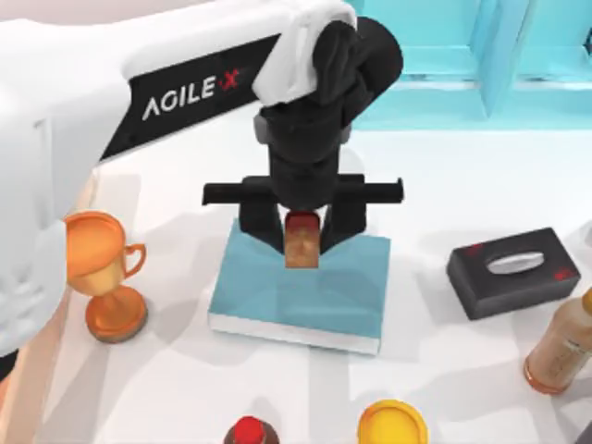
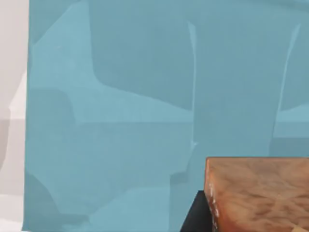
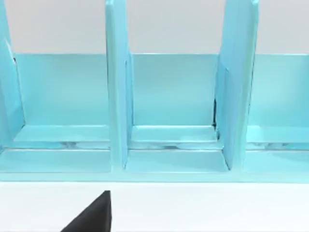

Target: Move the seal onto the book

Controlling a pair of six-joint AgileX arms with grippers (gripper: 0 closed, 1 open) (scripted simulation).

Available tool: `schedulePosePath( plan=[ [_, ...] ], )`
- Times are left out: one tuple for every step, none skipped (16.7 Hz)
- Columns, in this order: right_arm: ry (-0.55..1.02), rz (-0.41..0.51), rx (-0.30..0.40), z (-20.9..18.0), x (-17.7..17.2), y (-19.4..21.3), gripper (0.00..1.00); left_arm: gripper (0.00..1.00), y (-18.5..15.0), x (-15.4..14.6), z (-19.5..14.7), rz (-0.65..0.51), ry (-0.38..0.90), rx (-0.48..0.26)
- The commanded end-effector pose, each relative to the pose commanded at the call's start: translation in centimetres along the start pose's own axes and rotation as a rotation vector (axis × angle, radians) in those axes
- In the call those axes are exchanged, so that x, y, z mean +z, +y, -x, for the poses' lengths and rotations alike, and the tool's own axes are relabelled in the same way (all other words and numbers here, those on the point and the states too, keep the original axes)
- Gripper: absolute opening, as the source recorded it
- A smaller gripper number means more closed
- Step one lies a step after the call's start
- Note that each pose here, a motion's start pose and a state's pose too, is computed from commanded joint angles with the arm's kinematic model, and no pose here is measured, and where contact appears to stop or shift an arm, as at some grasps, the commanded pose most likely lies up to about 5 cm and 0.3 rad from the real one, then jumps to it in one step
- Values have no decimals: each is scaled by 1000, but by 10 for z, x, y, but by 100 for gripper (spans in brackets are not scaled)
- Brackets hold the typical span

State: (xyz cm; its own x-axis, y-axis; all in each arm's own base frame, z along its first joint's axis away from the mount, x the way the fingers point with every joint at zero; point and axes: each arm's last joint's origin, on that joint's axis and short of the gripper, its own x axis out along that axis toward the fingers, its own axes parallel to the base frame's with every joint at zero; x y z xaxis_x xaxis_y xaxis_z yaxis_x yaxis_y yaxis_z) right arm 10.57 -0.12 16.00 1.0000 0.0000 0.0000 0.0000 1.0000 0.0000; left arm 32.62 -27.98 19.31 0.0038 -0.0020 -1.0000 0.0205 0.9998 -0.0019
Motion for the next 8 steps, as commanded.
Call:
schedulePosePath(
  plan=[
    [0, 0, 0, 0, 0, 0, 100, 0, 0, 0, 0, 0, 0, 0],
    [0, 0, 0, 0, 0, 0, 100, 0, 0, 0, 0, 0, 0, 0],
    [0, 0, 0, 0, 0, 0, 100, 0, 2, 0, 0, 1, 2, 2],
    [0, 0, 0, 0, 0, 0, 100, 0, 1, 0, 1, 1, 2, 2],
    [0, 0, 0, 0, 0, 0, 100, 0, 1, 0, 2, 1, 1, 1],
    [0, 0, 0, 0, 0, 0, 100, 0, 0, 0, 4, 0, 1, 0],
    [0, 0, 0, 0, 0, 0, 100, 0, 0, 0, 5, 0, 0, 0],
    [0, 0, 0, 0, 0, 0, 100, 0, 0, 0, 5, 0, 0, 0]
  ],
)
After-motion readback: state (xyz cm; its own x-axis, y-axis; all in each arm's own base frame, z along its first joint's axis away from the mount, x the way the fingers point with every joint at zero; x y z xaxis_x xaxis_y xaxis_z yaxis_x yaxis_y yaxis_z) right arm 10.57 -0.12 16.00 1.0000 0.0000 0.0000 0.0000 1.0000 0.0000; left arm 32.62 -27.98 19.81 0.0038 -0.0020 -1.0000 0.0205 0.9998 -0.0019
